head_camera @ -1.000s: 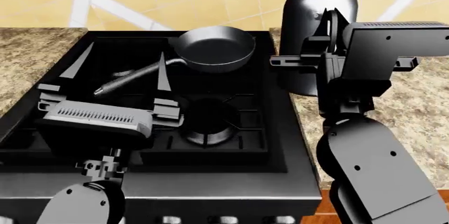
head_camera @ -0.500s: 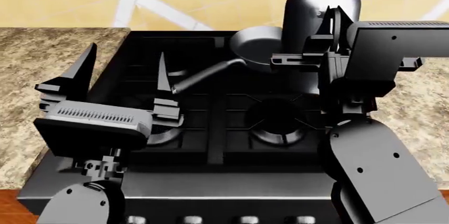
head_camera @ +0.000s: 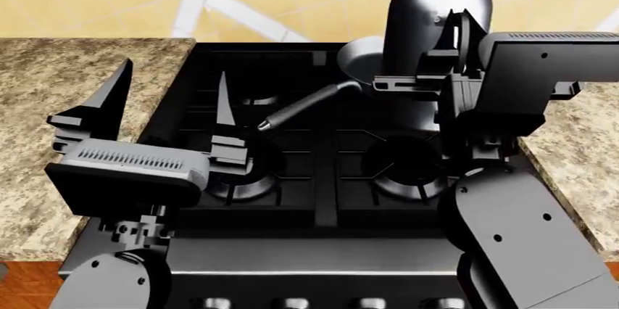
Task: Pick the kettle from the counter and place it on a stove burner. Then turn the burner on.
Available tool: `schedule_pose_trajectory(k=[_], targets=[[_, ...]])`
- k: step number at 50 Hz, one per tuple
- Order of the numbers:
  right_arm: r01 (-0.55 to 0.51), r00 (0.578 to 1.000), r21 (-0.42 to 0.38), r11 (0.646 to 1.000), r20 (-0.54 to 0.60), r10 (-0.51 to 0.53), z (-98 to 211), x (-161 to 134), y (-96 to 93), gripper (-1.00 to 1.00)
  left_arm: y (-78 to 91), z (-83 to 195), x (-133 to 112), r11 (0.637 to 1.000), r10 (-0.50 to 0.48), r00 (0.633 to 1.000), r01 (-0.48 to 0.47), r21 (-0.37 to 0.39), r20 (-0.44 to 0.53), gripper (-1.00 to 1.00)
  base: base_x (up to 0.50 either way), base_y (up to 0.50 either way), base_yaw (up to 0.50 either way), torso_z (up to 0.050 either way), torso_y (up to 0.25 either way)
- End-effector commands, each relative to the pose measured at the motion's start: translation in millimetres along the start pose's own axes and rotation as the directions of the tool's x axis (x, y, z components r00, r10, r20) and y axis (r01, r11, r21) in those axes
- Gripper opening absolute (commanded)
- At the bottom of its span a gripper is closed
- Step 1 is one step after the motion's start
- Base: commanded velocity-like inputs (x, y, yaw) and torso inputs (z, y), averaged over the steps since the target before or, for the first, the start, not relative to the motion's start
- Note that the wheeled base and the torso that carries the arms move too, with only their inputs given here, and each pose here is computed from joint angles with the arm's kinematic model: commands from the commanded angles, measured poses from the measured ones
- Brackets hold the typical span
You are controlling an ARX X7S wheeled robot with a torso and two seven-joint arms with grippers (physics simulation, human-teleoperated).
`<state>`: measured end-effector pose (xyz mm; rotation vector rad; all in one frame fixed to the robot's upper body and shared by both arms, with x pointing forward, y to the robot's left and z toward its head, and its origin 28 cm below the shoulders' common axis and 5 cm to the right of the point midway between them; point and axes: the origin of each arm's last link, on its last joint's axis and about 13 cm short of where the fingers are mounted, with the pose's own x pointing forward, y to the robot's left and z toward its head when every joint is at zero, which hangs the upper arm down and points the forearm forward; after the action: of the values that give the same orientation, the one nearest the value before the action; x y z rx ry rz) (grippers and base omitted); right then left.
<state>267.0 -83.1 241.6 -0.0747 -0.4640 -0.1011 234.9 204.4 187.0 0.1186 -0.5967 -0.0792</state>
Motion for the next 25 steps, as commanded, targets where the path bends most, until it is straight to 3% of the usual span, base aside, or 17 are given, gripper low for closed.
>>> schedule_pose_trajectory(k=[1,25], targets=[[0.002,1.0,-0.002,1.0,0.013,-0.002,-0.5,-0.5,0.0,-1.0,-0.1,0.5,-0.1,1.0,0.0,1.0,0.0,0.0,0.001,1.0,0.0,0.0,0.0,0.0,0.0],[0.006,0.999,0.007,1.0,-0.036,-0.006,-13.3,-4.2,1.0,-1.0,0.3,0.0,-0.2,1.0,0.001,1.0,-0.001,-0.001,0.0,1.0,0.0,0.0,0.0,0.0,0.0]])
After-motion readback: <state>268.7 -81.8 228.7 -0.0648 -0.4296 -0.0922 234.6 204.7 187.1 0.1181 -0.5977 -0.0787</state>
